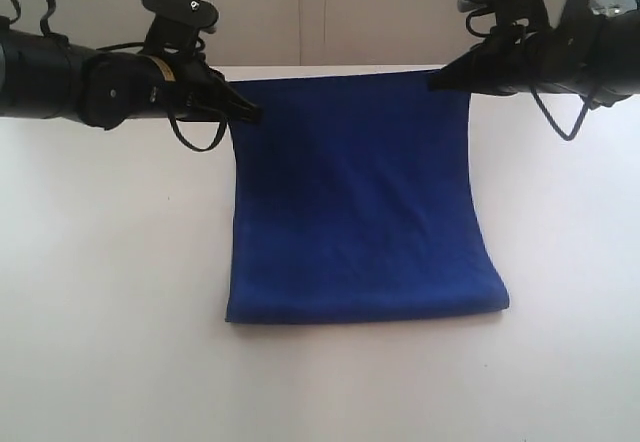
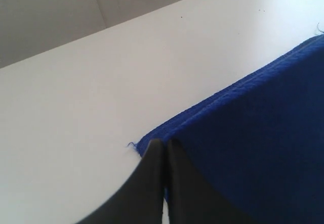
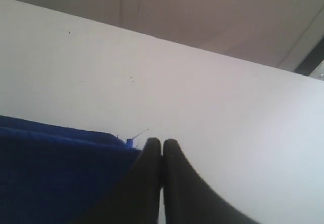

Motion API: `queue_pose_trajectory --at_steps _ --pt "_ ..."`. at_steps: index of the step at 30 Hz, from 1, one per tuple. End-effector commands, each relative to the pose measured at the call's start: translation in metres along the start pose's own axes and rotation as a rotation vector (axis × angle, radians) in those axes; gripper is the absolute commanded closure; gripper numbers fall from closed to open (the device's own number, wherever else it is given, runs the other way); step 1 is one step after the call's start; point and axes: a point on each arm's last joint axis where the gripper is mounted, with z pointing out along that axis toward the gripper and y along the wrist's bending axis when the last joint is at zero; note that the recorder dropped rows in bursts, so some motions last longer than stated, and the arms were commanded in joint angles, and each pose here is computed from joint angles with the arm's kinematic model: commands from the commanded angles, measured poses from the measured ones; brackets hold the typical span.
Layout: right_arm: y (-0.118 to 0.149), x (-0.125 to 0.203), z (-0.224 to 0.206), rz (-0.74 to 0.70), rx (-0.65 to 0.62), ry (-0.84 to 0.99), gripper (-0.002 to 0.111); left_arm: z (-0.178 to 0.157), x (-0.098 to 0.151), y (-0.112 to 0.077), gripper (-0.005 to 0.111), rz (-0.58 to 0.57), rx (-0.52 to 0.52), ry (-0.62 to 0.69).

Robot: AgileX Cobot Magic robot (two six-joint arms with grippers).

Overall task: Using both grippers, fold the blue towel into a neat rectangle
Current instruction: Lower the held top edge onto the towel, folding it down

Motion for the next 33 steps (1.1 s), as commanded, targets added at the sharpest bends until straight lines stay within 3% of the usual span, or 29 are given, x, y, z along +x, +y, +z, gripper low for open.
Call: queue_pose_trajectory --at_steps 1,14,33 --pt "-0.003 -0.009 0.000 0.013 0.012 -0.033 0.108 -0.002 -0.010 0.004 0.107 -0.017 -0.003 0.045" --pt "-0.003 -0.008 0.004 0.013 0.018 -0.037 0.108 -0.004 -0.021 0.005 0.107 -0.015 0.000 0.078" --pt "-0.002 0.009 0.032 0.007 0.033 -0.012 0.108 0.022 0.000 0.019 0.107 -0.052 -0.033 0.077"
